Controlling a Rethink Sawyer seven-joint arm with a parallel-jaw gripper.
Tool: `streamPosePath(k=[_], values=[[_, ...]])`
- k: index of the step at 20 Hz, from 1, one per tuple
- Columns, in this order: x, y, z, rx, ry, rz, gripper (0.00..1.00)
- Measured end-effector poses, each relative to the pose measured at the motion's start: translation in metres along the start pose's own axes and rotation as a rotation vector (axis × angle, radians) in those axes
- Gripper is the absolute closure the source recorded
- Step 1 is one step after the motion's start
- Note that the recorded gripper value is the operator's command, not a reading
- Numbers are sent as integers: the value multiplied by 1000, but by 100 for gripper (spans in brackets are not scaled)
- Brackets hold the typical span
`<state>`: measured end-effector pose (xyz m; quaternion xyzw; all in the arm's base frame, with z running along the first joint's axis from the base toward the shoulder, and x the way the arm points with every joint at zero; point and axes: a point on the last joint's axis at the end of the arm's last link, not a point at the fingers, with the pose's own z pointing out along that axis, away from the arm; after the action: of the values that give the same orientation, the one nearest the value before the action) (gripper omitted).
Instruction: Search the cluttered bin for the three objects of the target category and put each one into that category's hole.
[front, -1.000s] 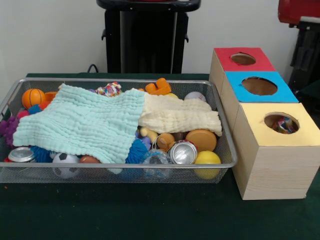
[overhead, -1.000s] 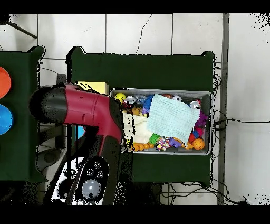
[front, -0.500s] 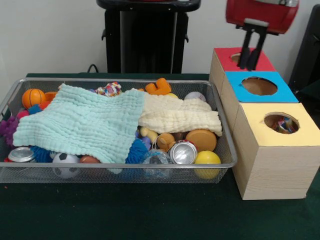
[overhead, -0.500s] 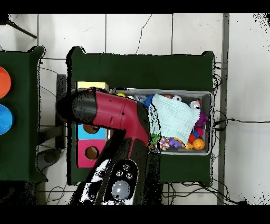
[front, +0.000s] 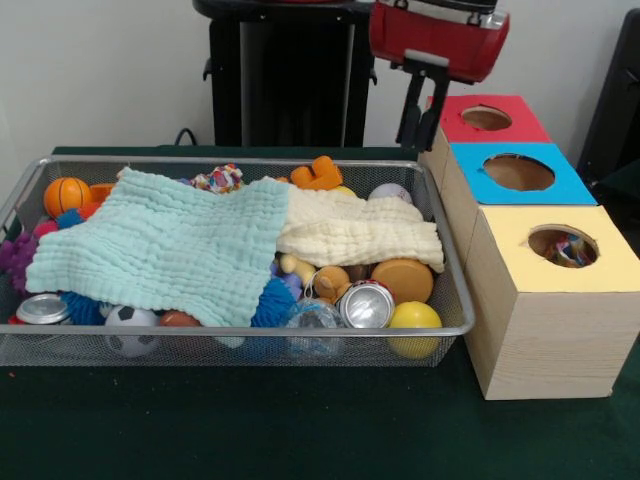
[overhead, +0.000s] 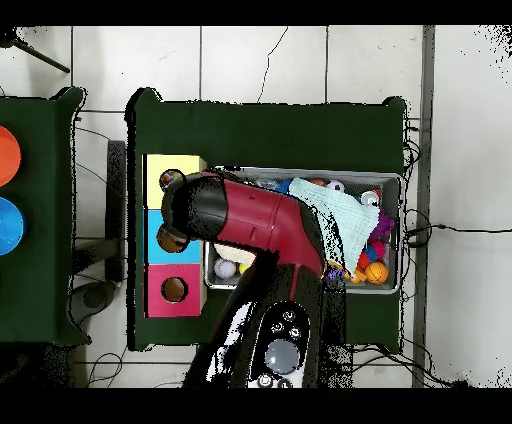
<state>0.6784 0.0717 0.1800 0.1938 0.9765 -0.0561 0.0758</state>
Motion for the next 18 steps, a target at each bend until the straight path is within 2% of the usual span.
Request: streamPosePath(k=[4, 5, 8, 11, 18], values=[[2, -11, 9, 0, -9, -9, 100], [3, -15, 14, 2, -6, -21, 0], [4, -15, 16, 2, -4, -27, 0], [5, -14, 21, -1, 0, -53, 0], [8, -13, 19, -11, 0, -84, 0]])
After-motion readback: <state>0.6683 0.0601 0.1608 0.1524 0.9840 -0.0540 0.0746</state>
